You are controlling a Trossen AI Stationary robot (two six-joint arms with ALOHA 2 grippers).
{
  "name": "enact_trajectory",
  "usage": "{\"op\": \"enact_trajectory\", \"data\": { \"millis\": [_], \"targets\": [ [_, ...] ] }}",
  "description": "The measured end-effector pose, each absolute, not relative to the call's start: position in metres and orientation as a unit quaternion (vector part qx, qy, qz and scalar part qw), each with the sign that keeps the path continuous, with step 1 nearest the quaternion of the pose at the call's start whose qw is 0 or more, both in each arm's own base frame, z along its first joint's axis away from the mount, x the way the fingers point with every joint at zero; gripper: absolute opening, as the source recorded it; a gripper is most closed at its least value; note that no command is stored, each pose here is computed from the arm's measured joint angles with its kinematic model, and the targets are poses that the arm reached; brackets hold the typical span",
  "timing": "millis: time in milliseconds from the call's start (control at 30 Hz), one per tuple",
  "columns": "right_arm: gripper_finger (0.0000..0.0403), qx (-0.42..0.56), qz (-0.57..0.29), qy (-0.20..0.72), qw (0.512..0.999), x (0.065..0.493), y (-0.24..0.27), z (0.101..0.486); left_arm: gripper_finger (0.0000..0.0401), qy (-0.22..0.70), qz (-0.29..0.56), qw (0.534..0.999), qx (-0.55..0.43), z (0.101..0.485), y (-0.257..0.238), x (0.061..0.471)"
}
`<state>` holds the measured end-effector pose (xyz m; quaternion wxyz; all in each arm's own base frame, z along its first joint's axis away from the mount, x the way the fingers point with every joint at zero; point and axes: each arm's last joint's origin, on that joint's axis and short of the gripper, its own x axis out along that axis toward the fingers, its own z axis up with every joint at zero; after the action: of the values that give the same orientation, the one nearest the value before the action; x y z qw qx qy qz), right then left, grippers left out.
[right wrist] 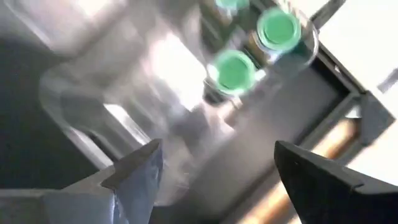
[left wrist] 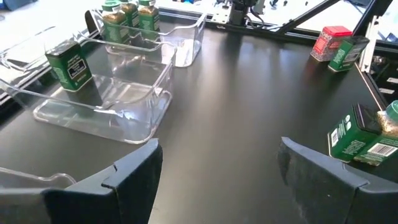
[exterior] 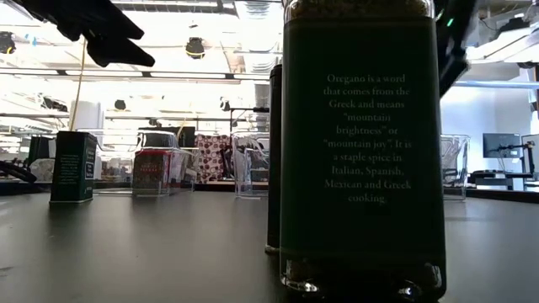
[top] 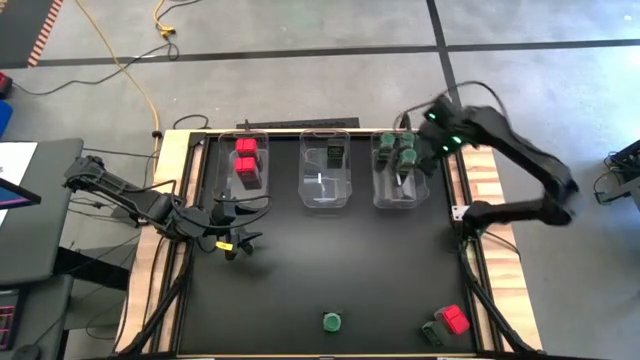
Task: Sort spices by type
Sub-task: Put the black seasoning can into the middle transparent bin
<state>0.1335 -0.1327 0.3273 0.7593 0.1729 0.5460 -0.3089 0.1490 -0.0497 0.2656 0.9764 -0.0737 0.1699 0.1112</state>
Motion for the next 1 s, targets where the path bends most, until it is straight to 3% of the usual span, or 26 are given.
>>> {"op": "enact_trajectory", "data": {
  "millis": [200,400,567,667,833,1000],
  "targets": [
    [0.0334,0.300,-0.344,0.296,0.839,0.121,-0.070,0.340,0.0304,0.173,0.108,0.978,-0.052,0.265,-0.050,0.149],
    [0.0333,0.342,-0.226,0.043,0.911,0.144,-0.032,0.321,0.0304,0.173,0.108,0.978,-0.051,0.265,-0.050,0.149],
    [0.0333,0.326,-0.174,-0.126,0.920,0.179,-0.002,0.302,0.0304,0.173,0.107,0.978,-0.051,0.265,-0.050,0.149],
    [0.0333,0.289,-0.189,-0.147,0.927,0.202,0.013,0.296,0.0304,0.173,0.108,0.978,-0.051,0.265,-0.050,0.149],
    [0.0333,0.207,-0.235,-0.096,0.945,0.256,0.031,0.294,0.0304,0.174,0.108,0.978,-0.051,0.265,-0.050,0.149],
    [0.0333,0.108,-0.264,0.029,0.958,0.314,0.046,0.303,0.0304,0.175,0.108,0.977,-0.050,0.265,-0.050,0.149]
  ]
}}
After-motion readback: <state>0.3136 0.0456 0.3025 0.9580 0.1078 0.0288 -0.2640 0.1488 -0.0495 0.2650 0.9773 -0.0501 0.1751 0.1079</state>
